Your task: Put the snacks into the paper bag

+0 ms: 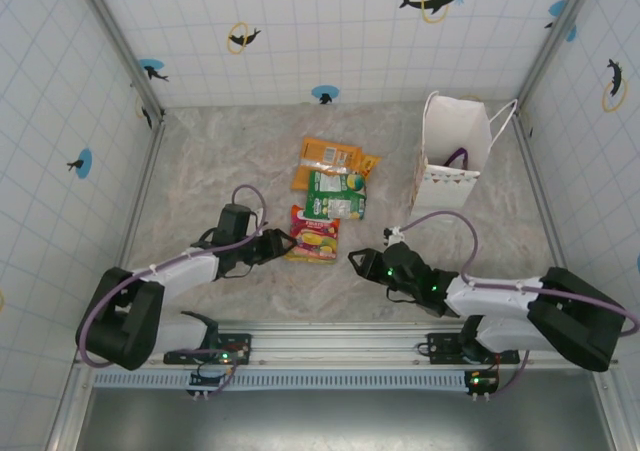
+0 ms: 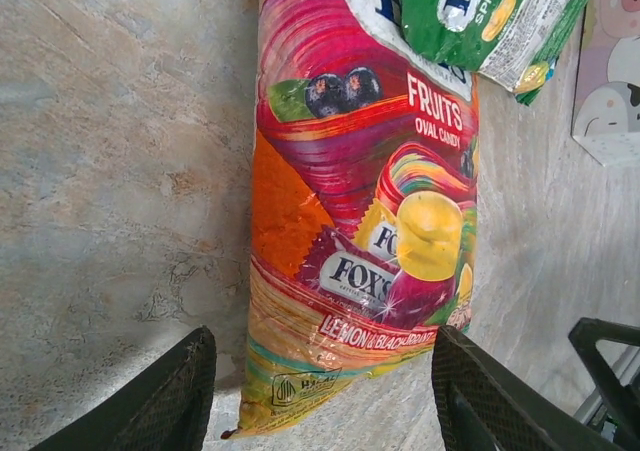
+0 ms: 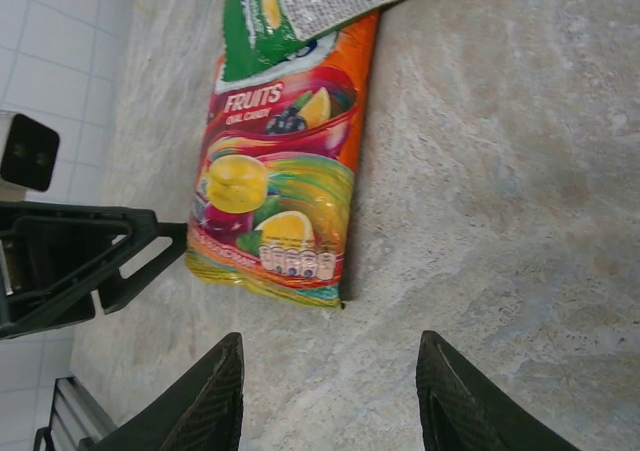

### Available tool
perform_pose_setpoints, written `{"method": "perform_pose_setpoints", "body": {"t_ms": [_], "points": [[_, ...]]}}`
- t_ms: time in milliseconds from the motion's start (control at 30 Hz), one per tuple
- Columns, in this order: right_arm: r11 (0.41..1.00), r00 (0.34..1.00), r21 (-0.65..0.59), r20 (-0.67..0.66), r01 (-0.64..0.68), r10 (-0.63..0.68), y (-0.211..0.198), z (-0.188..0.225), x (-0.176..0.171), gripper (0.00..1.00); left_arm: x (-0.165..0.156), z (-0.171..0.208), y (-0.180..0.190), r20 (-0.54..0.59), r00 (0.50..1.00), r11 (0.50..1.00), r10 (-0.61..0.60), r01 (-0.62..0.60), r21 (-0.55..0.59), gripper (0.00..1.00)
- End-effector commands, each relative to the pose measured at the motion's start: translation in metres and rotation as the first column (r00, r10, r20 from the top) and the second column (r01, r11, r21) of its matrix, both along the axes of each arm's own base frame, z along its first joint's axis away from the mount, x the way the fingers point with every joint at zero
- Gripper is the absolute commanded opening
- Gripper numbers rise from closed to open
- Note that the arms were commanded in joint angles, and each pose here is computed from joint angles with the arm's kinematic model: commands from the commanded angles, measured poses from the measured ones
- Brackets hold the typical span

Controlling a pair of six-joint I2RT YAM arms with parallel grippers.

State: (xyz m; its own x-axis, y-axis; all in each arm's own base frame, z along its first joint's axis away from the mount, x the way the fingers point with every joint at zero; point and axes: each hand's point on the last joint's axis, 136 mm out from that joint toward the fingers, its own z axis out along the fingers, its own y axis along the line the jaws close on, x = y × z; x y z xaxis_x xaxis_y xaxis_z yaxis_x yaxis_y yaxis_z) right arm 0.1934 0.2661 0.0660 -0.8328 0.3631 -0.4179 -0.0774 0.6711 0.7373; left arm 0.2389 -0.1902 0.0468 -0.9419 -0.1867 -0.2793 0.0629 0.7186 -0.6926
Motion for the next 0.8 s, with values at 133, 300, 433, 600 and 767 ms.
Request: {"method": "perform_pose_setpoints", "body": {"t_ms": [133,300,433,600,767], "points": [[0.996,0.998,0.074,0.024,0.056,-0.058,0.020,0.011,0.020,0.48,0.000,-0.002,-0.003,-0.007,1.000,1.000,-0.012,0.012,-0.027,0.59],[0.996,0.998,0.068,0.014,0.059,-0.060,0.028,0.005,0.025,0.49,-0.003,-0.005,-0.003,-0.016,1.000,0.999,-0.011,0.010,-0.038,0.58],[0.993,0.998,0.092,-0.006,0.069,-0.069,0.032,0.001,0.027,0.49,-0.005,-0.007,-0.004,-0.024,1.000,0.999,-0.019,0.018,-0.043,0.58],[0.991,0.997,0.109,-0.043,0.075,-0.071,0.038,-0.007,0.027,0.48,-0.006,-0.009,-0.004,-0.033,0.999,0.999,-0.018,0.016,-0.050,0.57],[0.986,0.993,0.128,-0.070,0.103,-0.095,0.038,-0.013,0.030,0.48,-0.008,-0.011,-0.006,-0.045,0.999,0.998,-0.023,0.020,-0.059,0.56]]}}
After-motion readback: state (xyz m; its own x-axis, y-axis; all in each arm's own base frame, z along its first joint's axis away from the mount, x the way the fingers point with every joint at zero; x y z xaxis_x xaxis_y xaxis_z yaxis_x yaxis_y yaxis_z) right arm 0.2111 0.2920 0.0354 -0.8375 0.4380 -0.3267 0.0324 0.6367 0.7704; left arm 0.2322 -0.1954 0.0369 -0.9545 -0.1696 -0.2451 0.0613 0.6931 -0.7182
